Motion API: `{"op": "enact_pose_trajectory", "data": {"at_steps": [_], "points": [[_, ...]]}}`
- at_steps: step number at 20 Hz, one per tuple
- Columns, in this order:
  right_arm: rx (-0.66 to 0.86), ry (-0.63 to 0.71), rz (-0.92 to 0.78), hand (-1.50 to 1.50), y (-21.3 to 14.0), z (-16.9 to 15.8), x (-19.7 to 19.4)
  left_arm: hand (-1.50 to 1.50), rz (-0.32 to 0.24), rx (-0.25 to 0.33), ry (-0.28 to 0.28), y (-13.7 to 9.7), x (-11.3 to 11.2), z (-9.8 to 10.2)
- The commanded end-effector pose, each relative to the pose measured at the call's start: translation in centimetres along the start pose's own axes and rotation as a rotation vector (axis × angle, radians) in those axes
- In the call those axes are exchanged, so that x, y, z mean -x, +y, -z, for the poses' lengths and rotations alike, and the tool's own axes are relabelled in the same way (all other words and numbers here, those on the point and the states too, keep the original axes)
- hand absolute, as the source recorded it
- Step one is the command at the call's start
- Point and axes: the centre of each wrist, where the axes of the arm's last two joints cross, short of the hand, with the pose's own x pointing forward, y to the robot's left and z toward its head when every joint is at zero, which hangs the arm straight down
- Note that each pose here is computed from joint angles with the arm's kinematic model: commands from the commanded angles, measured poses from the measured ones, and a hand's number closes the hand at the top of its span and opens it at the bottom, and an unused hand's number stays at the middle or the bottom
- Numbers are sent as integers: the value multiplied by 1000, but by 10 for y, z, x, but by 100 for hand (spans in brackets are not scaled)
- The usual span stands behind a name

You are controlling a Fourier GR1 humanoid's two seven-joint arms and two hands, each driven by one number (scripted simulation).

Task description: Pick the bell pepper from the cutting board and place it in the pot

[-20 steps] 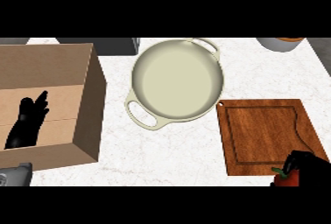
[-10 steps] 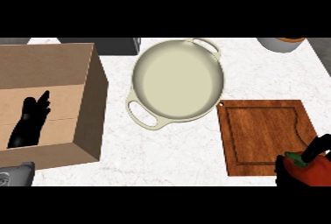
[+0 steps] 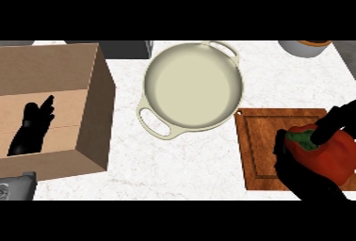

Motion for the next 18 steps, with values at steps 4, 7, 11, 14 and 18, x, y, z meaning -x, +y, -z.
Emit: {"op": "enact_pose_trajectory", "data": {"at_steps": [4, 7, 11, 14, 18], "points": [[-127, 27, 25, 150, 7, 45, -66, 0, -5, -2, 6, -6, -6, 1], [-153, 65, 30, 150, 7, 55, -83, 0, -3, -11, -9, 4, 1, -1], [-216, 104, 26, 150, 24, 98, -101, 0, -3, 17, -10, 0, -10, -1], [-271, 123, 50, 150, 60, 117, -105, 0, -5, 2, -9, 5, 1, 4], [-370, 133, 33, 150, 79, 121, -119, 0, 1, 7, 3, -1, 3, -1]]}}
